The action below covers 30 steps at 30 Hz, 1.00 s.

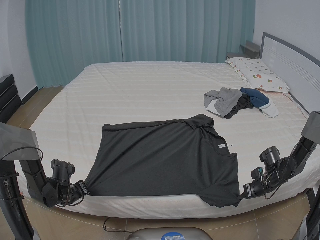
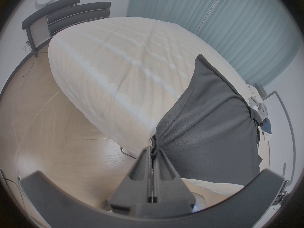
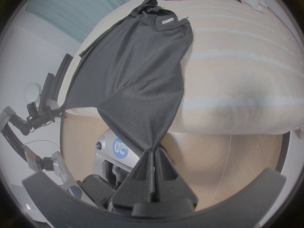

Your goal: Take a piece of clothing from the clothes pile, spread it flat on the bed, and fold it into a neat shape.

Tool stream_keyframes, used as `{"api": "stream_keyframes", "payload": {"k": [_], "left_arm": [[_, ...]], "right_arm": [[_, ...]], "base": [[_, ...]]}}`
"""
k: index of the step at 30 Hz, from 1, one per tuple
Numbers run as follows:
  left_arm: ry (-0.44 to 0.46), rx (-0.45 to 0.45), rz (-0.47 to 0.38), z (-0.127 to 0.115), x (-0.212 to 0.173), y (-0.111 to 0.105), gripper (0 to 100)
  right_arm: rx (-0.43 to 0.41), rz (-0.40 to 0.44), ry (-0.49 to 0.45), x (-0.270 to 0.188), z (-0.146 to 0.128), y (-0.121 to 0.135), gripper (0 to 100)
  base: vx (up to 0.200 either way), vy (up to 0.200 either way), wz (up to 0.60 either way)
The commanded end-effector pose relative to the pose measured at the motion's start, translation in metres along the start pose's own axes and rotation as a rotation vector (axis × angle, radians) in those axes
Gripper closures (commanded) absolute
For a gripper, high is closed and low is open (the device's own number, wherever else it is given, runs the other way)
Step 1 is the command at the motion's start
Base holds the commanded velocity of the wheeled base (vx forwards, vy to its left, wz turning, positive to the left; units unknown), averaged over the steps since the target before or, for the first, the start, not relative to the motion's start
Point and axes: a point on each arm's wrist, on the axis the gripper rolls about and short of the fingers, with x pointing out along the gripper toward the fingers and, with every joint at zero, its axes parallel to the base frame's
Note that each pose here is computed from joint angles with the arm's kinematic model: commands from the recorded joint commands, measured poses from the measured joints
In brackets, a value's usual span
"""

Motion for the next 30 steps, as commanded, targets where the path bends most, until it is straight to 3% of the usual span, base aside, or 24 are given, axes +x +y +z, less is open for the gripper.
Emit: {"api": "stream_keyframes", "payload": {"k": [1, 9, 10, 11, 12, 15, 21, 30], "left_arm": [[0.015, 0.009, 0.017, -0.004, 0.000, 0.003, 100], [0.032, 0.042, 0.028, -0.008, -0.002, 0.006, 100], [0.035, 0.041, 0.028, -0.009, -0.001, 0.006, 0], [0.036, 0.042, 0.028, -0.009, -0.001, 0.006, 0], [0.035, 0.043, 0.026, -0.009, -0.001, 0.006, 0], [0.036, 0.042, 0.024, -0.009, -0.001, 0.006, 0], [0.019, 0.038, 0.012, -0.006, -0.003, 0.003, 0], [-0.042, 0.023, -0.057, 0.006, -0.019, -0.005, 0]], "right_arm": [[-0.014, -0.014, 0.012, 0.001, -0.003, 0.003, 100], [-0.008, -0.029, 0.033, 0.009, -0.003, 0.000, 100], [-0.008, -0.029, 0.030, 0.010, -0.002, 0.000, 100], [-0.009, -0.029, 0.027, 0.010, -0.002, 0.000, 100], [-0.009, -0.027, 0.026, 0.011, -0.001, 0.000, 0], [-0.010, -0.025, 0.020, 0.010, 0.000, 0.000, 0], [0.030, -0.010, -0.076, -0.003, 0.016, 0.002, 0], [0.208, 0.028, -0.273, 0.004, 0.044, -0.002, 0]], "base": [[0.000, 0.000, 0.00], [0.000, 0.000, 0.00], [0.000, 0.000, 0.00], [0.000, 0.000, 0.00], [0.000, 0.000, 0.00], [0.000, 0.000, 0.00], [0.000, 0.000, 0.00], [0.000, 0.000, 0.00]]}}
